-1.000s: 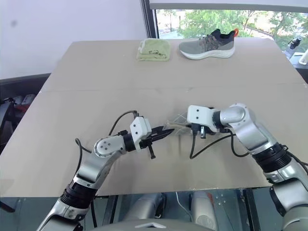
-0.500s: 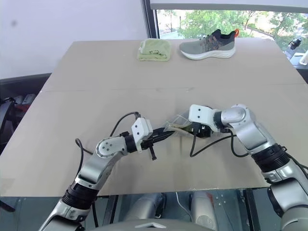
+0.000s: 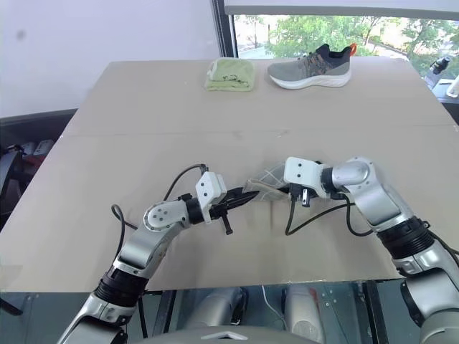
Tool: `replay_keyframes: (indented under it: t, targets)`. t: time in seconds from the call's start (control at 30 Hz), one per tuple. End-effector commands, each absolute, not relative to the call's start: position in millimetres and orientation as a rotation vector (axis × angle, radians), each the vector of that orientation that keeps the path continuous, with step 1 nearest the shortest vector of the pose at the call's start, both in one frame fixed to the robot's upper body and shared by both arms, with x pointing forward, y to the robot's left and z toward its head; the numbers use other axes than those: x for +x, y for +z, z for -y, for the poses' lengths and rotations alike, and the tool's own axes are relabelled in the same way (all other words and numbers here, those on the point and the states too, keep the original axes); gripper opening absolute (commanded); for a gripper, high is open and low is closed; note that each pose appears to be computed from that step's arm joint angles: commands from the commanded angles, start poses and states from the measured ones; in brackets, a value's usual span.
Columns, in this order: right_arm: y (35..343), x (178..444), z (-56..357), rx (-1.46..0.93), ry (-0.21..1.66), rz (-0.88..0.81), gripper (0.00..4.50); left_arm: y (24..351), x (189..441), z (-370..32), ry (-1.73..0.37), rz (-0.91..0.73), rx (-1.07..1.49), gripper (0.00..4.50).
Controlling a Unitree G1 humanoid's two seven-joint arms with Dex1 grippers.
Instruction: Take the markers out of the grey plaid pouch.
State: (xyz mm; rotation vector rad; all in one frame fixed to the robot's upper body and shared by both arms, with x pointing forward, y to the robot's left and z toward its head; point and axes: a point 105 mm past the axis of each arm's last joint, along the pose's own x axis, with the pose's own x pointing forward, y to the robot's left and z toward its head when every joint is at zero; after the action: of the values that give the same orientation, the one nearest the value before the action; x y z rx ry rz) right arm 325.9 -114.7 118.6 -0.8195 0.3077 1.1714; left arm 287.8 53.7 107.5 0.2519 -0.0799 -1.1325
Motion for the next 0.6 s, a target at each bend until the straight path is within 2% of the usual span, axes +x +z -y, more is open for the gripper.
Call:
replay_keyframes:
  t: [0.03, 0.17, 0.23, 0.33, 0.5, 0.6]
  targets:
    - [158, 325, 117, -0.804, 1.161, -0.188, 0.38, 114, 295, -63, -1.092, 0.095, 0.259, 0.00]
    - [179, 314, 117, -0.763, 1.220, -0.125, 0.38, 118, 304, -71, -1.036, 0.098, 0.241, 0.00]
    - [184, 303, 121, -0.745, 1.271, -0.164, 0.38, 127, 318, -81, -0.947, 0.111, 0.183, 0.00]
    - [190, 292, 120, -0.734, 1.306, -0.185, 0.38, 135, 324, -88, -0.893, 0.126, 0.148, 0.00]
    - [173, 306, 119, -0.827, 1.191, -0.253, 0.38, 150, 317, -73, -0.925, 0.188, 0.161, 0.00]
    - [160, 303, 119, -0.868, 1.217, -0.307, 0.38, 163, 313, -62, -0.945, 0.235, 0.147, 0.00]
